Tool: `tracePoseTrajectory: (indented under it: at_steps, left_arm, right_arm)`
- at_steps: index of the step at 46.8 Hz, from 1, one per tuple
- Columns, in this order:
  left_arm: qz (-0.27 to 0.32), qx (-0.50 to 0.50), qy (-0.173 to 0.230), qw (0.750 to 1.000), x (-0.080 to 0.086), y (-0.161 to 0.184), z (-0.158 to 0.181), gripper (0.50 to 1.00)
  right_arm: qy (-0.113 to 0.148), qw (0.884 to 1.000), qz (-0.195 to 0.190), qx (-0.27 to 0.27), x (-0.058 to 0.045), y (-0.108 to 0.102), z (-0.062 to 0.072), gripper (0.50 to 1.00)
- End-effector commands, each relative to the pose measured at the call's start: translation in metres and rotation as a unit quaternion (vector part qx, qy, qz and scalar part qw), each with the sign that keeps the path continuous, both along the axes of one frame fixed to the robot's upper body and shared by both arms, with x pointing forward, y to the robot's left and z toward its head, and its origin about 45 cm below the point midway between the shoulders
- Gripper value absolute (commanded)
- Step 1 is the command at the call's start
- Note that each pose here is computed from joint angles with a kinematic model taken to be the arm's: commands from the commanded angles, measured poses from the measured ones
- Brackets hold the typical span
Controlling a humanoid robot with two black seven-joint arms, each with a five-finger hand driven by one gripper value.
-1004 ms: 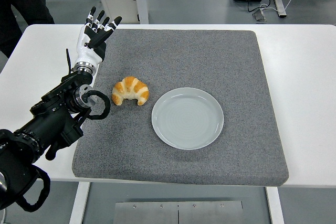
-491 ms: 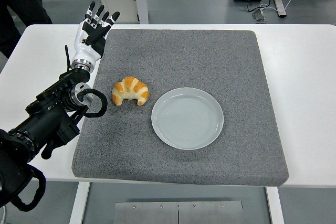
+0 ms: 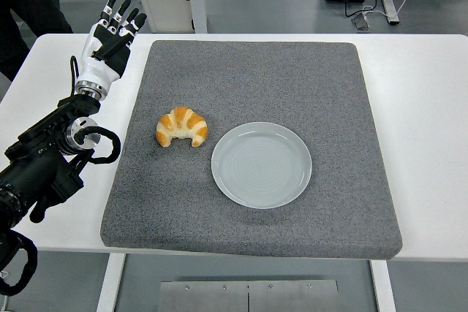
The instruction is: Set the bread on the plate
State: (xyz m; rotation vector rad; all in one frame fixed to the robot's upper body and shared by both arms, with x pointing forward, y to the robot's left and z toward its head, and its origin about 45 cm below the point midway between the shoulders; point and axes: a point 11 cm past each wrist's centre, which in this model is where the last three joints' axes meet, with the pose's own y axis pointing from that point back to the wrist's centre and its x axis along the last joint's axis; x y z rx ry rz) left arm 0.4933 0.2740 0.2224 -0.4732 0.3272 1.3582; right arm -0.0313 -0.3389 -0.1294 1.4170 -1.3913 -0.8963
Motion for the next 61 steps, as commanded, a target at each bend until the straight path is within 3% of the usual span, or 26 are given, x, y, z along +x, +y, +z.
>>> tracePoseTrajectory:
  at_steps: [1, 14, 22, 34, 41, 61]
  left_arm:
    - [-0.011, 0.027, 0.005, 1.000, 0.001, -0.004, 0.000, 0.971]
    - [-0.023, 0.148, 0.050, 0.988, 0.002, -0.004, 0.016, 0.968]
    - [-0.042, 0.194, 0.035, 0.979, -0.004, -0.012, 0.043, 0.968]
    - [-0.077, 0.288, 0.025, 0.954, -0.019, -0.024, 0.052, 0.966]
    - [-0.113, 0.372, 0.046, 0.920, -0.032, -0.023, 0.052, 0.966]
    - [-0.181, 0.521, -0.037, 0.834, -0.048, -0.030, 0.061, 0.968]
  right_arm:
    - [0.000, 1.000, 0.000, 0.000, 0.000, 0.000, 0.000, 1.000]
    - [0.000, 1.000, -0.001, 0.000, 0.000, 0.000, 0.000, 1.000]
    - [0.000, 1.000, 0.000, 0.000, 0.000, 0.000, 0.000, 1.000]
    - [0.000, 1.000, 0.000, 0.000, 0.000, 0.000, 0.000, 1.000]
    - [0.000, 1.000, 0.000, 0.000, 0.000, 0.000, 0.000, 1.000]
    - [0.000, 1.000, 0.000, 0.000, 0.000, 0.000, 0.000, 1.000]
